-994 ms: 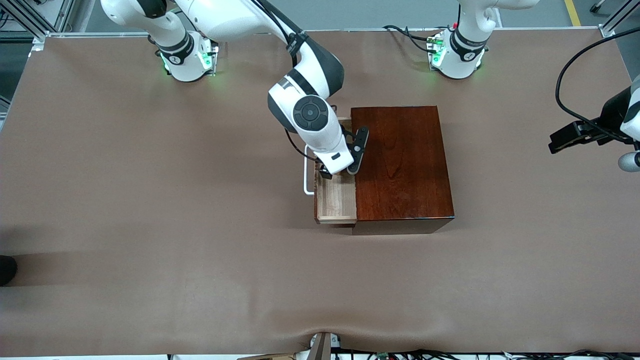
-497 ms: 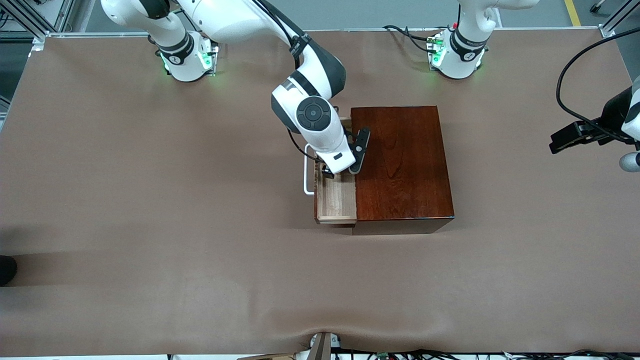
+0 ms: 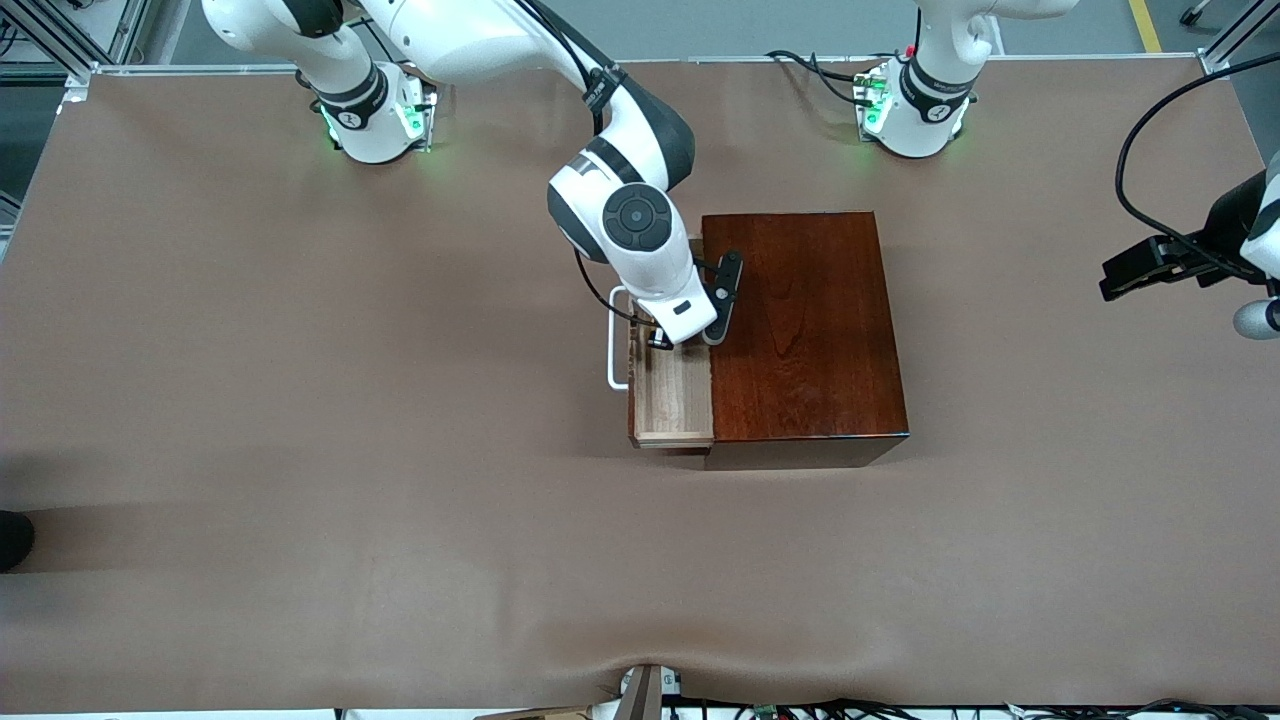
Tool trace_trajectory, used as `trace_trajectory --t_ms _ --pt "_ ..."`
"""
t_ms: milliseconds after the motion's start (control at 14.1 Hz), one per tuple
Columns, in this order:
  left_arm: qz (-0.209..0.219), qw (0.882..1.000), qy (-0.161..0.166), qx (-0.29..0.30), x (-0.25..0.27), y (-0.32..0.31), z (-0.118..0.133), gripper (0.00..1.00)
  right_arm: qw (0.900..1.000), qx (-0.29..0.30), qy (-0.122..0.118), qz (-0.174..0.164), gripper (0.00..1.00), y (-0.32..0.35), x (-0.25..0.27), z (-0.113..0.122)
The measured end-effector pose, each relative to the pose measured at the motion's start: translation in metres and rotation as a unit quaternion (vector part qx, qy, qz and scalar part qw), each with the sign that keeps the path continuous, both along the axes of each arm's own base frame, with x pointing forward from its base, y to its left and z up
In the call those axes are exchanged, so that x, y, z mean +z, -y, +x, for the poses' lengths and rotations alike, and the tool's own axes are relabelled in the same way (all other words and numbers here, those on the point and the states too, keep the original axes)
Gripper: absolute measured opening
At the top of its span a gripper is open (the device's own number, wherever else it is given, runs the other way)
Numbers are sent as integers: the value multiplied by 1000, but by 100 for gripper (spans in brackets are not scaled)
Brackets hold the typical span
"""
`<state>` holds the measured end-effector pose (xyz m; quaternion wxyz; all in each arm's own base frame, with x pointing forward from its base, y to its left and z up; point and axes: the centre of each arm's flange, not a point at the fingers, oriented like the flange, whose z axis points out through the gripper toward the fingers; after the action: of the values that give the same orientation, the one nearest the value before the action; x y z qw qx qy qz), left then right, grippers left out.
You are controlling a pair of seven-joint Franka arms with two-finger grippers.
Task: Open drawer, take yellow block, close drawer
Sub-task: 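Grasp the yellow cube with the right gripper and lift it, then carry the yellow cube away from the box and lower it to the table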
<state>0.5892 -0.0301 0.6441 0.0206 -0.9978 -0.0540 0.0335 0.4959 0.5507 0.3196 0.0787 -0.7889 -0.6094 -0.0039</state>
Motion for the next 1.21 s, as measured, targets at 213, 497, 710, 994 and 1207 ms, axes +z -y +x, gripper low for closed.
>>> trace_trajectory --t_ms 213,497,710,994,1207 --pt "-3 1000 -1 -9 6 -16 -6 100 1000 21 17 7 56 -4 17 -1" --pt "-8 1000 4 -5 0 -27 -25 100 999 40 30 22 56 -5 61 -8" --pt "-12 1000 11 -12 -6 -23 -40 100 998 46 40 18 56 4 101 -11" --pt "-13 1000 9 -21 -10 -14 -44 100 999 12 53 0 56 56 134 24" --pt "-13 1000 10 -26 -10 -16 -43 100 997 -50 53 -4 56 132 143 76"
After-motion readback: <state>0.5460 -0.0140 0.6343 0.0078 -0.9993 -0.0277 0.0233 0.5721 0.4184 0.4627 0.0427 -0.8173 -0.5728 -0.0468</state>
